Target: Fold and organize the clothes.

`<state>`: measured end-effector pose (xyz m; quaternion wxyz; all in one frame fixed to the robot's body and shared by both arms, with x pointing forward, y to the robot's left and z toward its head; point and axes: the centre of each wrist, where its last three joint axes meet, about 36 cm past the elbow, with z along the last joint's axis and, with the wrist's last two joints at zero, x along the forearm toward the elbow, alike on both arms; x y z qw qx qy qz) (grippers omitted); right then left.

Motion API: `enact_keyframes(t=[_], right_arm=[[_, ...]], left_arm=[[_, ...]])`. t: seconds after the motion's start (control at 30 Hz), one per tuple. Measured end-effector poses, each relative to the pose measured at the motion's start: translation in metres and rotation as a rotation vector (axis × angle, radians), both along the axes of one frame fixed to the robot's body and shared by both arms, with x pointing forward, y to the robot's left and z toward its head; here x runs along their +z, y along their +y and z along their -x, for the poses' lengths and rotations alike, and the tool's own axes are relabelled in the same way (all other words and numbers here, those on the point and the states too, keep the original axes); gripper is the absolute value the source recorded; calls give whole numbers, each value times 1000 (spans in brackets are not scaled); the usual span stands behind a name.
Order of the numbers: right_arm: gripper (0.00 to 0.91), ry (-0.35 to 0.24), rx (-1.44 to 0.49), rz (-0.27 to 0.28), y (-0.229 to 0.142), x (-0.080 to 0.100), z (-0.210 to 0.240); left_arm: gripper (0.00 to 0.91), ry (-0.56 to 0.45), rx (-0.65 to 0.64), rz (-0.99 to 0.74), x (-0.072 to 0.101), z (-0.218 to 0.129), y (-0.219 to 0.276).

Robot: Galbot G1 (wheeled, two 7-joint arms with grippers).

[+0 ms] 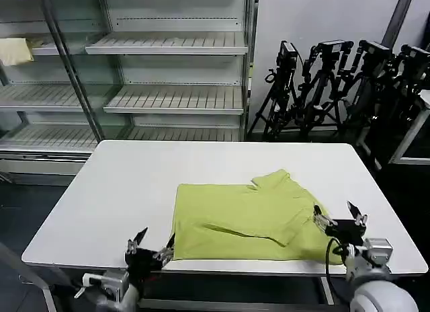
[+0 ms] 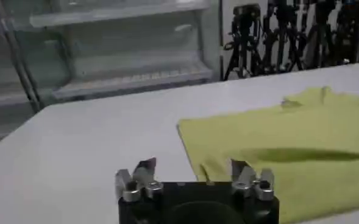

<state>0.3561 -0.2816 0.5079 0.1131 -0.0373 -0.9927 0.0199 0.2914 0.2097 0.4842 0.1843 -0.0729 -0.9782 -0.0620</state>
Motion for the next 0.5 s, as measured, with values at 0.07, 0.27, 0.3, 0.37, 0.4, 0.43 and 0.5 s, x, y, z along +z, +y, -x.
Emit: enact_keyframes(t=[0.07,0.27,0.3,0.37,0.4,0.43,0.5], right_arm=[[907,0,5,-18,1,-1,-14],[907,9,14,-47,2,-5,-58],[907,11,15,-50,2,-5,-67],[907,19,19,-56,2,-6,-81],[907,23,20,-58,2,-7,-88],[907,28,21,-60,2,-8,-96],[907,40,24,-64,2,-11,-110]], left_arm=[[907,-5,0,8,0,-12,0],[907,-16,-9,37,1,-55,-5],[907,-17,-11,41,1,-62,-6],[907,-17,-14,49,0,-78,-9],[907,-19,-14,52,0,-86,-11],[907,-18,-15,54,0,-94,-12],[907,-17,-18,59,0,-109,-16]])
